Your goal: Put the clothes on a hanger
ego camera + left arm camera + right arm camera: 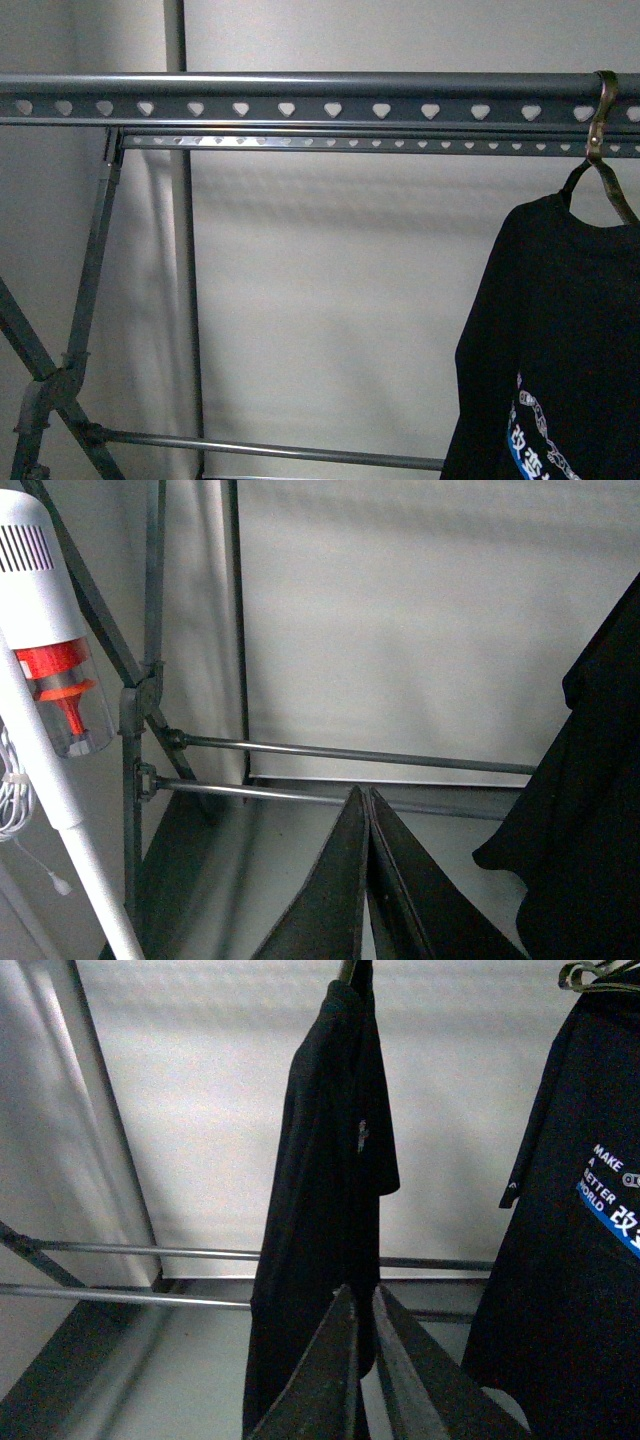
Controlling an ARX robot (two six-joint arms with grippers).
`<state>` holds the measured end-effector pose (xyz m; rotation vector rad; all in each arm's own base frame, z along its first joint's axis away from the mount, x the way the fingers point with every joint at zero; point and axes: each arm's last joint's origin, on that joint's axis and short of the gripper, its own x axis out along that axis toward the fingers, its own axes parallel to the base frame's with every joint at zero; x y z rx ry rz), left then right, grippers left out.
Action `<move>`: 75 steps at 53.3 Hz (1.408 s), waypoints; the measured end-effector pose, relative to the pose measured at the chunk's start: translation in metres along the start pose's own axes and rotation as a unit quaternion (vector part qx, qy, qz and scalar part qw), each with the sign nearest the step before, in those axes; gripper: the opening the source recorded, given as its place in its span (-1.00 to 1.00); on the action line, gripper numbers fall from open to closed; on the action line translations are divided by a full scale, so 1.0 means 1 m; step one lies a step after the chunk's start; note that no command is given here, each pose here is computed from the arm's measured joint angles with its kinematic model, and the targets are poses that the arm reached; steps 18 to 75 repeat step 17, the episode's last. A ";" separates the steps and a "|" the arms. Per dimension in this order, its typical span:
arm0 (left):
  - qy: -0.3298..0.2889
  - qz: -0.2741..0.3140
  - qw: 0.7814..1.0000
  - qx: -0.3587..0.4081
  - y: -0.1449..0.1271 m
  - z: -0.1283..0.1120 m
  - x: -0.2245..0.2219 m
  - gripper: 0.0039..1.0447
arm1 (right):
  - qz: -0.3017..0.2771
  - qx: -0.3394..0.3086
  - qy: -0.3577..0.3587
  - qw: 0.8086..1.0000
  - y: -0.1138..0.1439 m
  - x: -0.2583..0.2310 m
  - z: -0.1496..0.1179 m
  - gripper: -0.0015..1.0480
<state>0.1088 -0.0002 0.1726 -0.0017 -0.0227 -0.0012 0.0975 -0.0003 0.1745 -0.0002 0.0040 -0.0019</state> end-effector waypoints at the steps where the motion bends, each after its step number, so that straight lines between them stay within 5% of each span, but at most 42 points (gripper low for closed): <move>1: 0.000 0.000 1.000 0.000 0.000 0.000 0.000 -0.94 | 0.000 0.000 0.000 1.000 0.000 0.000 0.000 -0.55; 8: 0.005 0.000 1.000 0.000 0.000 -0.003 -0.012 -0.94 | 0.000 0.000 0.000 1.000 0.000 0.000 0.000 0.08; 17: 0.004 0.000 1.000 0.000 0.000 -0.003 -0.012 -0.91 | 0.000 0.000 -0.001 1.000 0.000 0.000 0.000 0.65; 75: 0.004 0.000 1.000 0.000 0.000 -0.003 -0.012 -0.91 | 0.000 0.000 -0.001 1.000 0.000 0.000 0.000 0.65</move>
